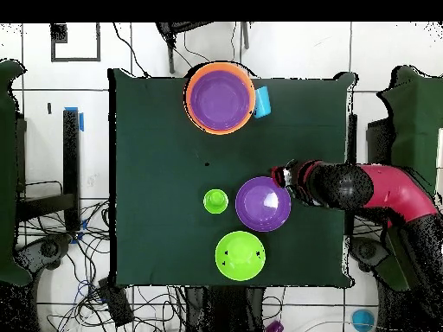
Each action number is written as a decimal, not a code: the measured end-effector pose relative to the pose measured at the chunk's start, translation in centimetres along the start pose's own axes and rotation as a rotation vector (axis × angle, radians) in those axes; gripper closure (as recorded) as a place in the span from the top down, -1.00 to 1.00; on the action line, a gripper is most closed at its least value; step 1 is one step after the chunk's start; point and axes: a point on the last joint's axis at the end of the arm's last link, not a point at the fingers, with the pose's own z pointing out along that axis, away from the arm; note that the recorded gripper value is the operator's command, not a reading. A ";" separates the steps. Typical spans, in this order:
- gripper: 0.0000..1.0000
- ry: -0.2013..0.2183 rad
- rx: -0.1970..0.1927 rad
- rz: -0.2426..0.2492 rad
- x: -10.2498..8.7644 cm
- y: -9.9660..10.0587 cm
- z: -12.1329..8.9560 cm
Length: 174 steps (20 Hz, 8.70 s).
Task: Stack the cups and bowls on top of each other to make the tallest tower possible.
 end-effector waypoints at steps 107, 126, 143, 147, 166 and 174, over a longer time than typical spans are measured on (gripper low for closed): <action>1.00 -0.076 -0.075 0.216 8.2 -6.4 10.1; -1.00 -0.051 -0.199 0.256 7.9 -5.1 15.3; -1.00 -0.053 -0.185 0.245 7.6 -5.2 14.7; -1.00 -0.052 -0.139 0.203 6.4 -5.2 12.9; 1.00 -0.069 -0.017 0.108 2.2 -5.0 7.8; 1.00 -0.068 -0.020 0.109 2.3 -5.0 8.0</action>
